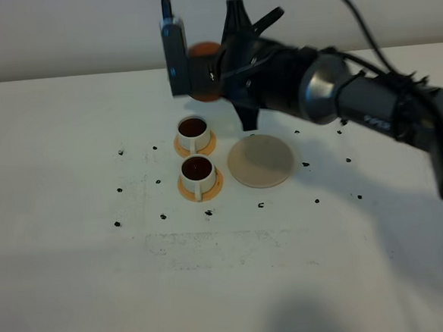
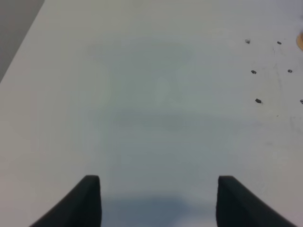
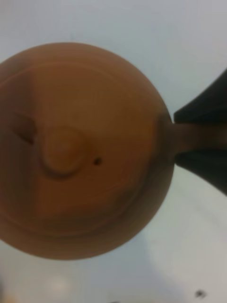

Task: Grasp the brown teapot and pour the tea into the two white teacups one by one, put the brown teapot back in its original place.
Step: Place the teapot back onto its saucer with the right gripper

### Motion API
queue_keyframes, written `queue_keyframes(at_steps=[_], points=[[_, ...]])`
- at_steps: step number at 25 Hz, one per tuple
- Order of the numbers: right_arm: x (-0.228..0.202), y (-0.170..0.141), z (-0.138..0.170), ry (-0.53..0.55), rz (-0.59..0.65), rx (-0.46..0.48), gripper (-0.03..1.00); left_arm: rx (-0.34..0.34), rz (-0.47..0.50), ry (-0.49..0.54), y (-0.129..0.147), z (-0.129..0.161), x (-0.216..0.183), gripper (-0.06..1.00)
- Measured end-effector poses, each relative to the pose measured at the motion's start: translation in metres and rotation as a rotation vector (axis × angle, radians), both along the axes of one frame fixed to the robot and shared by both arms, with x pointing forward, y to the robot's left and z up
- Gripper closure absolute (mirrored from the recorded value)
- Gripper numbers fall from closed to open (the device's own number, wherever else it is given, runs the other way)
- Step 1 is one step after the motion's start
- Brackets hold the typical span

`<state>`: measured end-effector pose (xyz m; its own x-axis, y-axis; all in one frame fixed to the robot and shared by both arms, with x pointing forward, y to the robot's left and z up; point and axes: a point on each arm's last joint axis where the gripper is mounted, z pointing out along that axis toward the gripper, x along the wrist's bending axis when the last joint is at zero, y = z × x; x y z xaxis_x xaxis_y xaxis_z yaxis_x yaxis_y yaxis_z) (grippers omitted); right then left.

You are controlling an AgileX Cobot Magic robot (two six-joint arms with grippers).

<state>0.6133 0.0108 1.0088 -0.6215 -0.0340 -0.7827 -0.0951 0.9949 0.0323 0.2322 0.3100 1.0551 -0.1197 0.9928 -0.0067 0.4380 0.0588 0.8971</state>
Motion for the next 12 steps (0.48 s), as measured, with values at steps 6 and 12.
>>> queue_keyframes(at_steps=[6, 12], points=[[-0.027, 0.018, 0.022, 0.174, -0.077, 0.365, 0.84, 0.0, 0.0, 0.0, 0.0, 0.0, 0.0, 0.44], [-0.049, 0.037, 0.02, 0.455, -0.208, 0.663, 0.84, 0.0, 0.0, 0.0, 0.0, 0.0, 0.0, 0.44]])
